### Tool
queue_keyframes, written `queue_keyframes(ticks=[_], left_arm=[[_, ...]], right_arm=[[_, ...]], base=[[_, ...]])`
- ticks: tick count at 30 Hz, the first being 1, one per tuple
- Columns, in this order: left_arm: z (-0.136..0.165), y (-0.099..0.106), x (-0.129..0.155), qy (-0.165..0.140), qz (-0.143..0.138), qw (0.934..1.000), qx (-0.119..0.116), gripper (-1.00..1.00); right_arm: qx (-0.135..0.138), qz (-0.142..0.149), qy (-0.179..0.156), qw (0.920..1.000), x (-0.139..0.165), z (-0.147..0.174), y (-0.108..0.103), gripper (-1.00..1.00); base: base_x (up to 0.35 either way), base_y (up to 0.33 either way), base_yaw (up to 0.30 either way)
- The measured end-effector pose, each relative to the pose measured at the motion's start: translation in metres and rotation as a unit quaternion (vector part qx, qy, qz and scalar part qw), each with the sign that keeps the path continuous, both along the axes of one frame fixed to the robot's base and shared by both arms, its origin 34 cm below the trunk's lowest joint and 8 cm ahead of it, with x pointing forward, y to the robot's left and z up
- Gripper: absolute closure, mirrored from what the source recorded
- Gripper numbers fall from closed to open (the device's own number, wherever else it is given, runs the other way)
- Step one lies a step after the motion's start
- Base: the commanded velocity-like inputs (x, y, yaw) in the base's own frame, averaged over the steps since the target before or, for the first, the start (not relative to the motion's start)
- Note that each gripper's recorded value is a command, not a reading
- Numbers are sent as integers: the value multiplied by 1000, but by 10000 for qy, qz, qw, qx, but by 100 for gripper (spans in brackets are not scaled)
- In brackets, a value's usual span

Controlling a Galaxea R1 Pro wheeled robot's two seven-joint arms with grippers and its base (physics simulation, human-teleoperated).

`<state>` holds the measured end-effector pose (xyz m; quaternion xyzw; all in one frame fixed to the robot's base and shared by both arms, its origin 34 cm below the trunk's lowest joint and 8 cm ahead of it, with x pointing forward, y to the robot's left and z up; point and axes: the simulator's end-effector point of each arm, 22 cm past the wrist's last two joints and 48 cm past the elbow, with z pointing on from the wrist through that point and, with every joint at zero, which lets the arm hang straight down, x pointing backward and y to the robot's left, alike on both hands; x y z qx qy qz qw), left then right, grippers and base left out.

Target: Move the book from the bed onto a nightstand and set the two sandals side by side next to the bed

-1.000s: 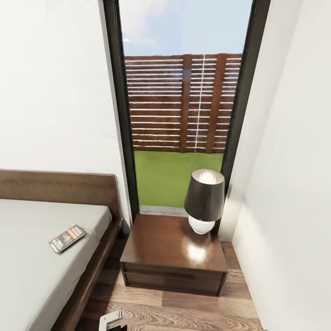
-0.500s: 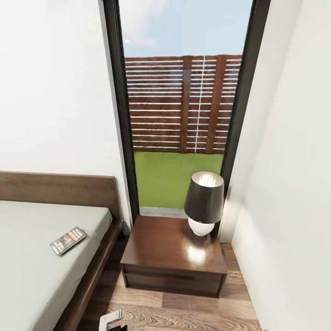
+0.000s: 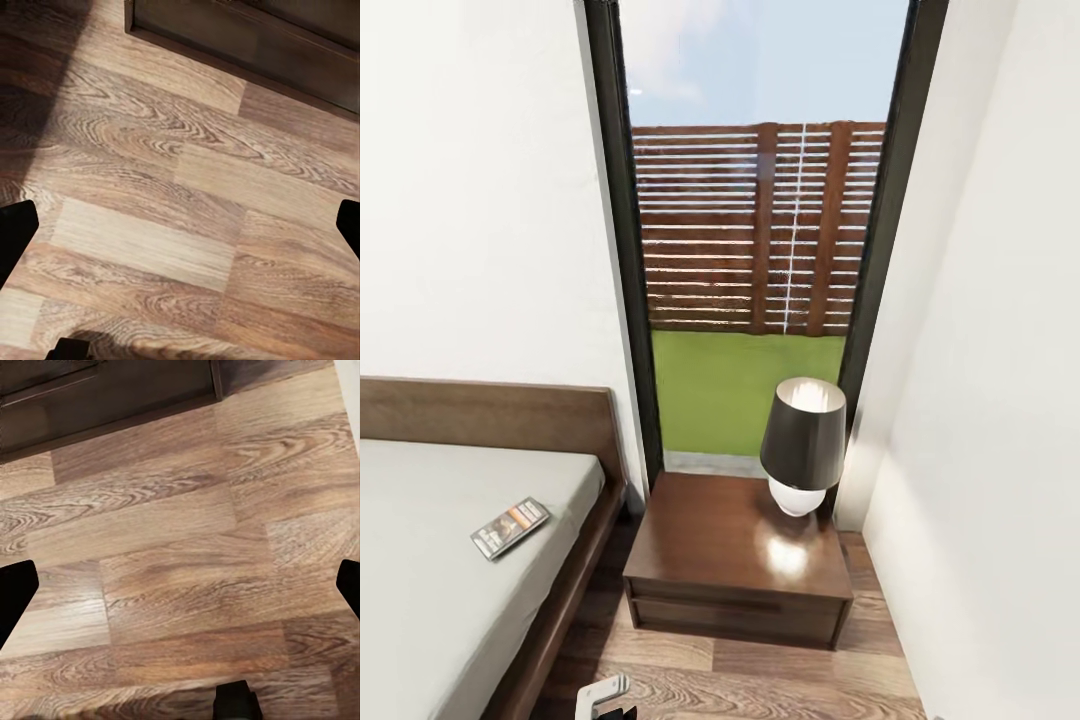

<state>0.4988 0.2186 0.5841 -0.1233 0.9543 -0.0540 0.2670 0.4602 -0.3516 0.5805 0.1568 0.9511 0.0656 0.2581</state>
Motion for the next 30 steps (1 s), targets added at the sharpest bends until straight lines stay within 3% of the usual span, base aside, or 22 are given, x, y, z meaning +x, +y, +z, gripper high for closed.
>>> queue_keyframes(ticks=[30], left_arm=[[38, 0, -5, 5, -4, 10000, 2, -100]], right_arm=[[0, 0, 6, 10000, -5, 39, 0, -100]], base=[[0, 0, 0]])
